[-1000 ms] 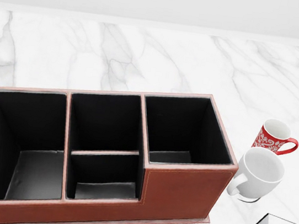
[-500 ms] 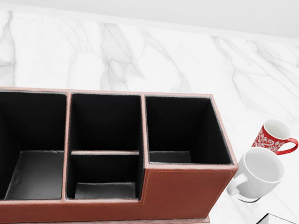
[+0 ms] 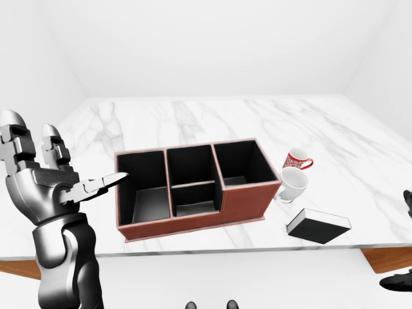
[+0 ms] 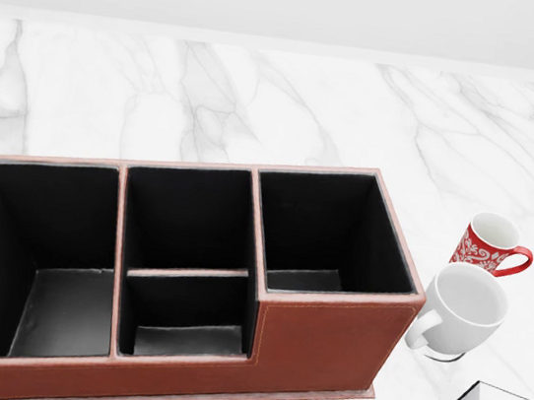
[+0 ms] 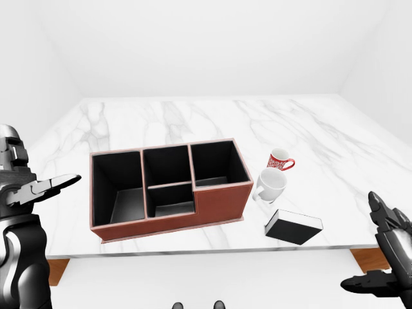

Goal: Pick up the book and place it in the right compartment of the caddy.

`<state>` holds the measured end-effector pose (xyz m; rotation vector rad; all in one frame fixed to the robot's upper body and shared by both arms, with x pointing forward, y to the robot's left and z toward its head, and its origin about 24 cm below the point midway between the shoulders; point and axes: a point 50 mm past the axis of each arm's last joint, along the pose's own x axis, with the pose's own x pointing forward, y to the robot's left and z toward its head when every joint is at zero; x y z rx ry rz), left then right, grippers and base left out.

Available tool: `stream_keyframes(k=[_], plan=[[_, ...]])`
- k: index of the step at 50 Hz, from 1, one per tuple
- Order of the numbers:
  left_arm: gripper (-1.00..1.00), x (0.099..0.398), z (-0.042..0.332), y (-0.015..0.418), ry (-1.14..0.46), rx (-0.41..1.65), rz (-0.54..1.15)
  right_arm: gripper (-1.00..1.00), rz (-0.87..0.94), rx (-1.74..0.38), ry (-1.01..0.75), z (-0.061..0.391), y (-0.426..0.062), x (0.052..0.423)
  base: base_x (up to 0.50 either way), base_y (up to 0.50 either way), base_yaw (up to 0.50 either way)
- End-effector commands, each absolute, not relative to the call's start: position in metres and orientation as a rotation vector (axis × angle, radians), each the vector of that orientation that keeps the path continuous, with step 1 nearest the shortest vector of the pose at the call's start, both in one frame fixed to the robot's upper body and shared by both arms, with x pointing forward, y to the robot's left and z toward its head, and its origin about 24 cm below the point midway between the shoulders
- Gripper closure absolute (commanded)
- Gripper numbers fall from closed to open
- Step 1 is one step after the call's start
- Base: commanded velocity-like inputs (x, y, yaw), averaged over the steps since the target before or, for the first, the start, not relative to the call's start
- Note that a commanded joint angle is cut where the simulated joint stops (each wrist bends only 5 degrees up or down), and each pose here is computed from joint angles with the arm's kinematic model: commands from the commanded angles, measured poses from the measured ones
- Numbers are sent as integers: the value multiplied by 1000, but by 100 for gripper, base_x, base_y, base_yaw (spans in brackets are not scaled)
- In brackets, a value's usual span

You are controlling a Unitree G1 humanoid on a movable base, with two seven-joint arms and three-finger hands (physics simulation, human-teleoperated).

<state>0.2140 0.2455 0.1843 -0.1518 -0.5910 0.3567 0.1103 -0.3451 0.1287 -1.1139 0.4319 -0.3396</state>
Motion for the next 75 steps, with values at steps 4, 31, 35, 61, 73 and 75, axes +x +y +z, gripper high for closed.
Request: stream_keyframes(k=[4,31,35,61,73,75], plan=[[-100,214,184,245,-591,-151,356,-100,-287,-1106,474,120,-348,132,0,0,0],[-100,214,186,246,-598,-152,357,-100,-179,-1086,523,106,-341,171,0,0,0],[-100,214,186,246,-598,-153,358,-100,-144,-1093,531,102,-338,178,0,0,0],[-100,214,186,247,-597,-156,360,-100,-43,-1184,411,113,-302,208,0,0,0],[-100,214,185,247,-596,-156,361,-100,0,-1124,487,91,-305,203,0,0,0],[-100,214,185,247,-596,-156,361,-100,11,-1109,503,85,-305,202,0,0,0]])
